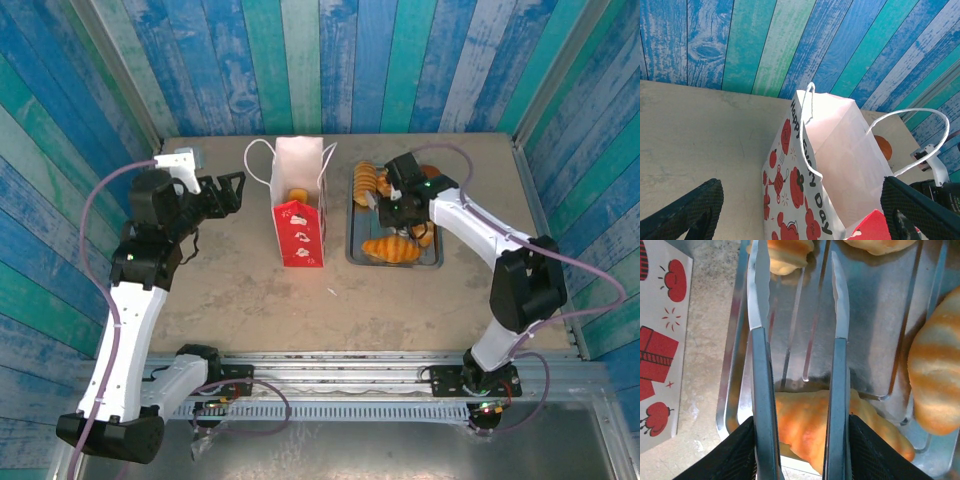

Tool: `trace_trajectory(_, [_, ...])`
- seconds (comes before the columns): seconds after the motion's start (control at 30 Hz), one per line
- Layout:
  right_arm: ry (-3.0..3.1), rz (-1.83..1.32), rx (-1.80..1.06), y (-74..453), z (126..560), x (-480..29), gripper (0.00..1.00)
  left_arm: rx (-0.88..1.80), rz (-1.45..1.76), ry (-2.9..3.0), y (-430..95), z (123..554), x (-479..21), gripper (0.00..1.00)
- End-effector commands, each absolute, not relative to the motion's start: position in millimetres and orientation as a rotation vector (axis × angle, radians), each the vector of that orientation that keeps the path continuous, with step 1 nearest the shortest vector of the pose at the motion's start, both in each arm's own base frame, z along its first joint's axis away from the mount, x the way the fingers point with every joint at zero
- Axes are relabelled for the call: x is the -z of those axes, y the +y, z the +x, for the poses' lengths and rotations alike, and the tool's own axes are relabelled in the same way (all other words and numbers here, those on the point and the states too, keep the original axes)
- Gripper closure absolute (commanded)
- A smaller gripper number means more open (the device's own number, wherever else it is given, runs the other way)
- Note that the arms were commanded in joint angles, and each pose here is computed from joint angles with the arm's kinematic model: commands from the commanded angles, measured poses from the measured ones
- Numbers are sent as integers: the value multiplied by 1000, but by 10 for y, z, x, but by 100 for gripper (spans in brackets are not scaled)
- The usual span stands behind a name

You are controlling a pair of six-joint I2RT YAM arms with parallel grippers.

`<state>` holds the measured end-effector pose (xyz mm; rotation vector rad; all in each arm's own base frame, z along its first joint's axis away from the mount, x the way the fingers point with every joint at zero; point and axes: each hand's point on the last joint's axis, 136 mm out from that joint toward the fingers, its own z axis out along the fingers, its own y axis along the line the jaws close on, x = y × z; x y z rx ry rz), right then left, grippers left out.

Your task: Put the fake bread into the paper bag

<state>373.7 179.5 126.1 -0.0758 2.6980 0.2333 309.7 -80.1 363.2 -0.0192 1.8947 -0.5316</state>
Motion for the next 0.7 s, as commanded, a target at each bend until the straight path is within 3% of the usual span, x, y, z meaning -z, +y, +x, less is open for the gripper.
trace_trajectory(0.0, [2668,-82,-278,1868,3850,-1299,52,511,-25,1881,-759,3059,-3646,15])
trace_trajectory(0.67, [2674,-119,-333,1985,4010,-1221,48,505,-35,1896,-745,3052,-3597,15])
